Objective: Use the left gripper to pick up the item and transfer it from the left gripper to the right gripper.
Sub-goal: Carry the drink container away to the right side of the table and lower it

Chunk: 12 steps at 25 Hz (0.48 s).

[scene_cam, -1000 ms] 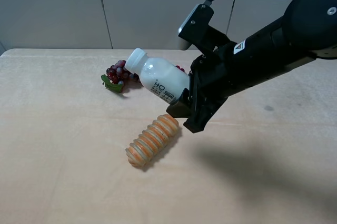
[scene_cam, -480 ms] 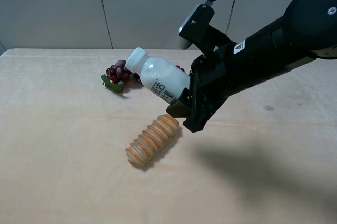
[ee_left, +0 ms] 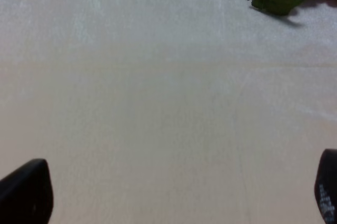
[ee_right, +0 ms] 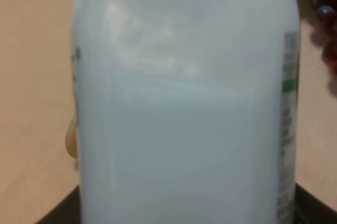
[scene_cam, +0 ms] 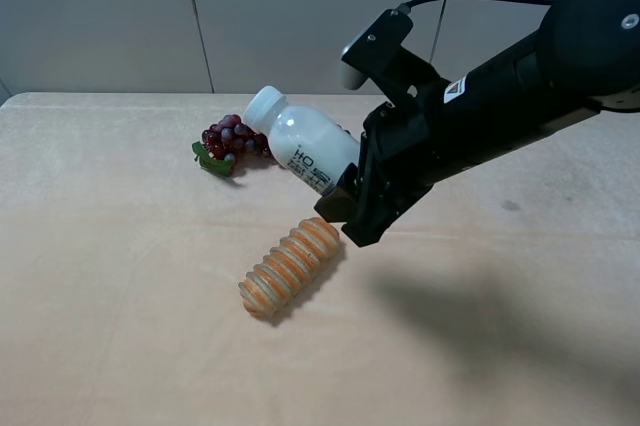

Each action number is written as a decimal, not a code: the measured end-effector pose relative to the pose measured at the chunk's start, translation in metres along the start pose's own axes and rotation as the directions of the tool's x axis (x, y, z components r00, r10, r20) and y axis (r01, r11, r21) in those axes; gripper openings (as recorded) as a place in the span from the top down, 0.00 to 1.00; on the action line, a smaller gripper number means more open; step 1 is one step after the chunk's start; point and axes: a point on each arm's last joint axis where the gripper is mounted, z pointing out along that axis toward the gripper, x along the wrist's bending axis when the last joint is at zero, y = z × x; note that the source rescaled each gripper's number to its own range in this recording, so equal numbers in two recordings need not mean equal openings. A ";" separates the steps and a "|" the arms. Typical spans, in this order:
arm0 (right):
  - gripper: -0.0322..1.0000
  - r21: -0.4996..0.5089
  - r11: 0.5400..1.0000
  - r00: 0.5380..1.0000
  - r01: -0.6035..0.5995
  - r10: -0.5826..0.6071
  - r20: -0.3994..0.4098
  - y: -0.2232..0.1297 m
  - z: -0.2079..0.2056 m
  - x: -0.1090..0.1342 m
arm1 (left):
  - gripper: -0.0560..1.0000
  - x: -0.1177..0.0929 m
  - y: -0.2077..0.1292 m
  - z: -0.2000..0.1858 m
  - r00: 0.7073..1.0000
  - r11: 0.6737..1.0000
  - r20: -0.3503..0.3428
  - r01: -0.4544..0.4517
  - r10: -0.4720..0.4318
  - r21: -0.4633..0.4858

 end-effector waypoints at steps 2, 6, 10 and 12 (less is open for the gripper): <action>0.88 0.006 0.999 0.999 -0.038 0.037 0.008 -0.001 0.000 -0.001 | 0.00 0.000 0.000 0.000 1.000 1.000 0.000 0.000 0.000 0.000; 0.88 0.026 0.991 0.991 -0.128 0.126 0.050 -0.004 -0.001 -0.009 | 0.00 0.000 0.000 0.000 1.000 1.000 0.000 0.000 0.000 0.000; 0.88 0.034 0.963 0.955 -0.266 0.258 0.143 -0.014 -0.006 -0.034 | 0.00 0.000 0.000 0.000 1.000 1.000 0.000 0.000 0.000 0.000; 0.88 0.038 0.946 0.933 -0.323 0.312 0.182 -0.020 -0.010 -0.046 | 0.00 0.000 0.000 0.000 1.000 1.000 0.000 0.000 0.000 0.000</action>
